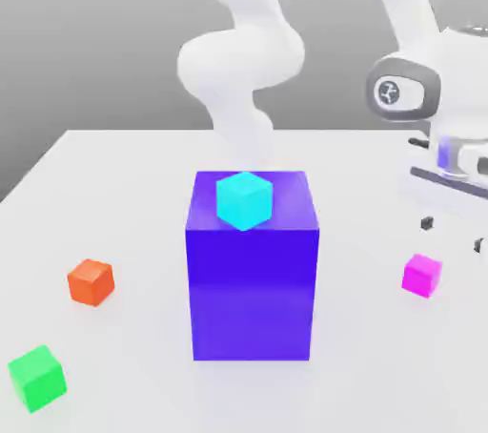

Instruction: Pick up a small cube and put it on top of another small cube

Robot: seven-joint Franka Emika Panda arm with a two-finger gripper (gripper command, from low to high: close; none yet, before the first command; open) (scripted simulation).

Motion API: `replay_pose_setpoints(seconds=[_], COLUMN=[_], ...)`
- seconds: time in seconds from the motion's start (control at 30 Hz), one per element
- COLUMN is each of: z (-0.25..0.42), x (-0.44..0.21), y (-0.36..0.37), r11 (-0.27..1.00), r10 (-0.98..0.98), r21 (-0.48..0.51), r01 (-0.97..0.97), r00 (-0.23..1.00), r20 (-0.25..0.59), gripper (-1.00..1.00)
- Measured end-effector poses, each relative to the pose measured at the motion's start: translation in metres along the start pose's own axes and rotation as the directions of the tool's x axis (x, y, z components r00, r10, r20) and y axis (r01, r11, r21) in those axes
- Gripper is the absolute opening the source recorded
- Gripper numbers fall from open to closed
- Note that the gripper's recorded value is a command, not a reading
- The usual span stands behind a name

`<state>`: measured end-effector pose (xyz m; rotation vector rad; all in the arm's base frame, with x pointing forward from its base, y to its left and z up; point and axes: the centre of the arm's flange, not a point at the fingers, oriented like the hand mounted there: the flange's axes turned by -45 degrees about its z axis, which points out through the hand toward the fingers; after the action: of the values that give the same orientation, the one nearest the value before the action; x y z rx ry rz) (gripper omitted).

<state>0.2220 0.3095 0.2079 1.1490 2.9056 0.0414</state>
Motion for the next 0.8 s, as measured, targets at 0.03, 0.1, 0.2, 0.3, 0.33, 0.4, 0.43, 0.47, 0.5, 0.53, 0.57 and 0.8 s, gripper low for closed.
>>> replay_pose_setpoints(seconds=[0.03, 0.1, 0.2, 0.3, 0.33, 0.4, 0.43, 0.47, 0.5, 0.53, 0.57, 0.8], z=[0.011, 0.029, 0.057, 0.076, 0.076, 0.076, 0.076, 0.081, 0.078, 0.072, 0.064, 0.017], x=[0.005, 0.004, 0.004, 0.003, 0.003, 0.003, 0.003, 0.003, 0.003, 0.003, 0.004, -0.015], y=[-0.006, -0.009, -0.01, -0.012, -0.012, -0.013, -0.013, -0.013, -0.013, -0.012, -0.011, 0.007], r11=[0.999, 0.998, 0.998, 0.997, 0.997, 0.997, 0.997, 0.997, 0.997, 0.997, 0.997, 0.999], r10=[-0.043, -0.058, -0.063, -0.065, -0.065, -0.065, -0.065, -0.065, -0.064, -0.064, -0.063, 0.02], r21=[0.015, 0.025, 0.028, 0.03, 0.03, 0.031, 0.032, 0.033, 0.032, 0.032, 0.031, 0.05], r01=[0.043, 0.058, 0.063, 0.065, 0.065, 0.065, 0.065, 0.065, 0.065, 0.064, 0.064, -0.019], r00=[0.999, 0.998, 0.998, 0.998, 0.998, 0.998, 0.998, 0.998, 0.998, 0.998, 0.998, 1.0], r20=[-0.004, -0.009, -0.012, -0.01, -0.01, -0.01, -0.01, -0.008, -0.009, -0.01, -0.011, -0.011], gripper=[0.0, 0.0, 0.0, -1.0, -1.0, -1.0, -1.0, -1.0, -1.0, -1.0, -1.0, -1.0])
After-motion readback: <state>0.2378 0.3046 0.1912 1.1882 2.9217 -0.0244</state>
